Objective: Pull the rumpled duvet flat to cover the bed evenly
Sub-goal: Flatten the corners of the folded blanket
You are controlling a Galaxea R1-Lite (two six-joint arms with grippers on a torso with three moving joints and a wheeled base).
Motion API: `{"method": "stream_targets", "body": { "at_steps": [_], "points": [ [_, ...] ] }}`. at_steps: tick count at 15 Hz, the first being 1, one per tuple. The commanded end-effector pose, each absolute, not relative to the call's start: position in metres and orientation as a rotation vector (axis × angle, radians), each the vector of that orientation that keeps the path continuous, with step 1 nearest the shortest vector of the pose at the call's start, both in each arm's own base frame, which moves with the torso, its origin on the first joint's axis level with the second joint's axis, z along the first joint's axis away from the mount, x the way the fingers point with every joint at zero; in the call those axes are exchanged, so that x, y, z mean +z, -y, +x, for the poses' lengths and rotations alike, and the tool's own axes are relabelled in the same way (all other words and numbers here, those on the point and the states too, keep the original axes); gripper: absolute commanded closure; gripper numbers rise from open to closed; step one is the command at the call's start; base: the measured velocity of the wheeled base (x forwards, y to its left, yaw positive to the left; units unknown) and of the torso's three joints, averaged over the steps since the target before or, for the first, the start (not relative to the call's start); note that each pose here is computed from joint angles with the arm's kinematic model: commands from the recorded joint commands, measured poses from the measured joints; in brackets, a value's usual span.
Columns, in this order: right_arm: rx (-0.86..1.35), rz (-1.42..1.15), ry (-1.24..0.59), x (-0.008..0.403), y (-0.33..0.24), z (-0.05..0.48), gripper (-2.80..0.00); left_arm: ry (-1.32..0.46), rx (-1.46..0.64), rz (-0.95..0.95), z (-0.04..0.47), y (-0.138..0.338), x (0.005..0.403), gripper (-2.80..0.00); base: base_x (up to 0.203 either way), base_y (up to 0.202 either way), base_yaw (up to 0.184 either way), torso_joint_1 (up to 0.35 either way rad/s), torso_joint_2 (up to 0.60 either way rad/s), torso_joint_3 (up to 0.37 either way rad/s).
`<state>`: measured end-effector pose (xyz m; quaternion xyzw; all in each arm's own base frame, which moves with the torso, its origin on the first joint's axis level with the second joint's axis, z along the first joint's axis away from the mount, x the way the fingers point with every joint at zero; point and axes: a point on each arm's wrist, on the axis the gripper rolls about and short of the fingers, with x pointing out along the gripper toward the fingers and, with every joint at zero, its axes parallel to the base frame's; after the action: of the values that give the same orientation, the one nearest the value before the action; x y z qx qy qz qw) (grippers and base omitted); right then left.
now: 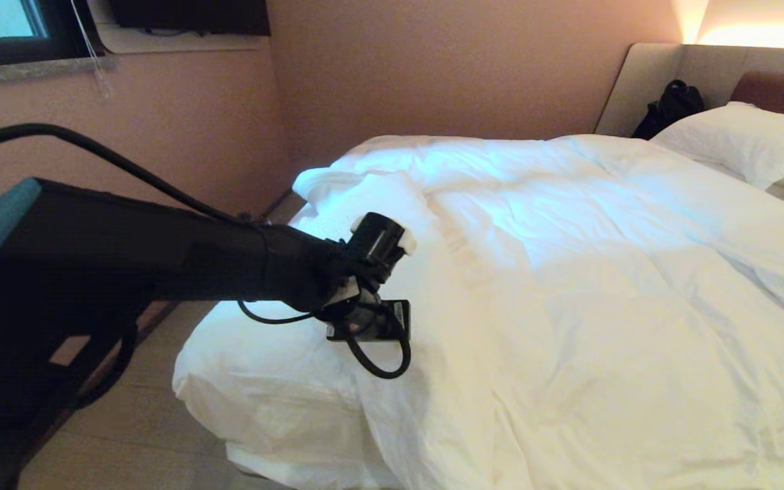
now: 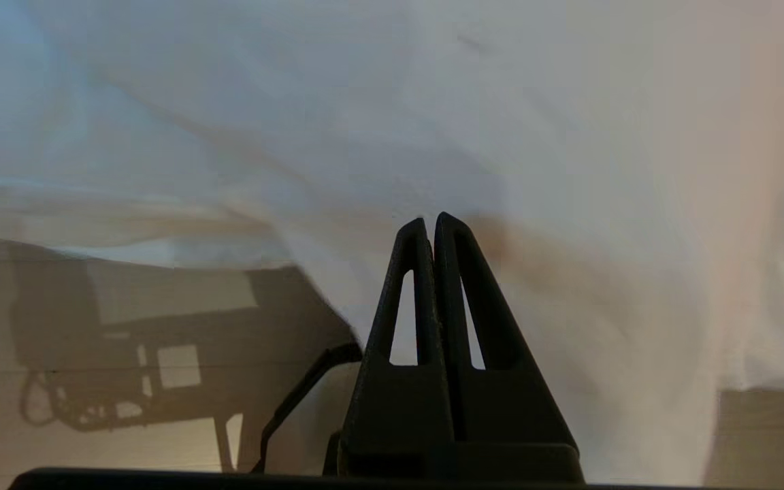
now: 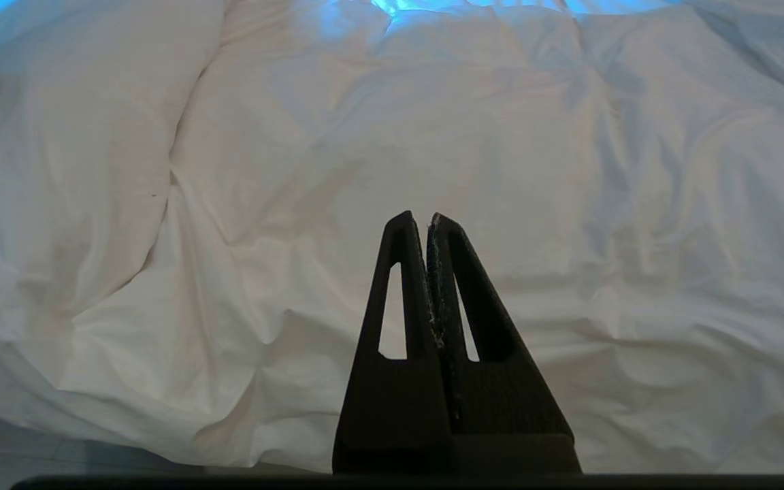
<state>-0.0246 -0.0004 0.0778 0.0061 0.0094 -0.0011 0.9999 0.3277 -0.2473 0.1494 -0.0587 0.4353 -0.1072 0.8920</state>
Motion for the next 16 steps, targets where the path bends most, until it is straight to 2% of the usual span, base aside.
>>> {"method": "stream_targets", "body": {
  "at_steps": [1,5,6,10,16],
  "points": [
    [-0.003,0.012,-0.018,0.078,0.0,-0.025,0.0,-0.896,-0.226,-0.104,0.321,0.253,0.144,0.0,0.0,0.0,0.0,0.0,0.0,0.0],
    [-0.002,0.012,-0.019,0.078,0.0,-0.025,0.0,-0.826,-0.213,-0.098,0.323,0.256,0.137,0.0,0.0,0.0,0.0,0.0,0.0,0.0],
    [-0.002,0.012,-0.019,0.078,0.0,-0.025,0.0,-0.799,-0.213,-0.109,0.325,0.257,0.136,-2.8,0.0,0.0,0.0,0.0,0.0,0.0],
    [-0.002,0.012,-0.018,0.078,0.0,-0.025,0.0,-0.677,-0.194,-0.168,0.333,0.257,0.14,-2.8,0.0,0.0,0.0,0.0,0.0,0.0],
    [-0.002,0.012,-0.019,0.078,0.0,-0.025,0.0,-0.541,-0.247,-0.129,0.337,0.259,0.117,-2.8,0.0,0.0,0.0,0.0,0.0,0.0]
  ]
}}
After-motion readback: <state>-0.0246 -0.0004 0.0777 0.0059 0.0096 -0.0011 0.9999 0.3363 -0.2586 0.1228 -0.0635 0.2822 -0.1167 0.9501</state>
